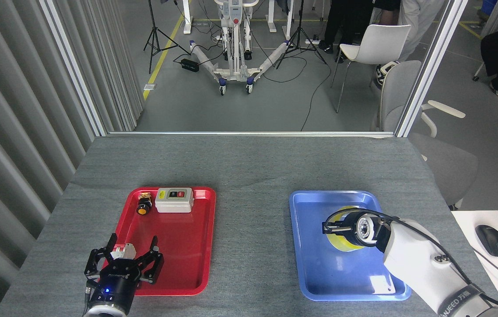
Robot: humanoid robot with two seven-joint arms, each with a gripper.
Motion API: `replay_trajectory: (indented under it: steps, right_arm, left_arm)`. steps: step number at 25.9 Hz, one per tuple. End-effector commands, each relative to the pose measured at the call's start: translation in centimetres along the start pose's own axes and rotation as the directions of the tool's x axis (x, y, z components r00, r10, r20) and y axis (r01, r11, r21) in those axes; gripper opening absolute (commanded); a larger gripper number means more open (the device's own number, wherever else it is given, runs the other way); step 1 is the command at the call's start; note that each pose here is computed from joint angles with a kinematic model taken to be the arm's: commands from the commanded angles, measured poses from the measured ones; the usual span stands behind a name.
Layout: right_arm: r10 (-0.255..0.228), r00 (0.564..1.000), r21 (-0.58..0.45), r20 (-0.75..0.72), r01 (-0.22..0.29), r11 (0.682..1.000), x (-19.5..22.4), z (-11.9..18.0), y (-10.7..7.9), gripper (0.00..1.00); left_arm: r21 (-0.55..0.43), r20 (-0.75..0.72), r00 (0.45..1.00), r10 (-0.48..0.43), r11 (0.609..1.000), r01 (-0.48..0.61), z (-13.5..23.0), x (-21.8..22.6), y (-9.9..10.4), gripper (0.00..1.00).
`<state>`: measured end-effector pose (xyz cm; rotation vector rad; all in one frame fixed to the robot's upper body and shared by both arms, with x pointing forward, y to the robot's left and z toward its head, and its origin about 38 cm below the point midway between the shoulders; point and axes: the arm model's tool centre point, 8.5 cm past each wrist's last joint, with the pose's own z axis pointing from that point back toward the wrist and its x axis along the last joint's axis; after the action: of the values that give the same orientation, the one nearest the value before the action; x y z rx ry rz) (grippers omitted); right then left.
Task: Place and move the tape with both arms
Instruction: 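Lower the tape flat into the blue tray and open the right gripper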
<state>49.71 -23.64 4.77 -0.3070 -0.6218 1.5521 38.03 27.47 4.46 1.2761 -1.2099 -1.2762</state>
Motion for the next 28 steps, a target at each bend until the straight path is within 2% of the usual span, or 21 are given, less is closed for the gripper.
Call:
replay_trajectory:
  steps: [1,6,14,15,17,21,26,28]
  right_arm:
    - [-0.018,1.0,0.014,-0.014,0.018,1.0,0.23,-0.63,-0.49,0.06]
    - [-0.029,0.999,0.024,-0.029,0.03,0.999,-0.12,-0.97,-0.37,0.11]
    - [-0.033,0.999,0.037,-0.03,0.034,0.999,0.26,-1.39,-0.07,0.14]
    - [-0.033,0.999,0.037,-0.03,0.034,0.999,0.26,-1.39,-0.07,0.16]
    - [-0.033,0.999,0.037,-0.032,0.034,0.999,0.31,-1.41,-0.06,0.3]
    - [-0.033,0.999,0.037,-0.03,0.034,0.999,0.4,-1.44,-0.06,0.43]
    - [-0.035,0.999,0.037,-0.034,0.036,0.999,0.34,-1.45,0.0,0.68]
    - [-0.04,0.999,0.033,-0.034,0.041,0.999,0.29,-1.41,-0.09,0.72]
  left_arm:
    - [-0.001,-0.002,1.0,0.004,1.0,-0.004,0.01,-0.05,-0.02,1.0]
    - [-0.003,-0.005,1.0,0.007,1.0,-0.007,0.03,-0.09,-0.17,1.0]
    - [0.0,-0.006,1.0,0.009,1.0,-0.009,-0.12,-0.06,-0.05,1.0]
    - [0.0,-0.008,1.0,0.007,1.0,-0.007,-0.12,-0.07,-0.05,1.0]
    - [-0.001,-0.006,1.0,0.008,1.0,-0.008,-0.18,0.04,-0.02,1.0]
    - [0.001,-0.007,1.0,0.009,1.0,-0.009,-0.29,0.13,0.07,1.0]
    - [-0.002,-0.006,1.0,0.012,1.0,-0.012,-0.28,0.33,-0.06,1.0]
    - [-0.003,-0.004,1.0,0.012,1.0,-0.012,-0.28,0.38,-0.06,1.0]
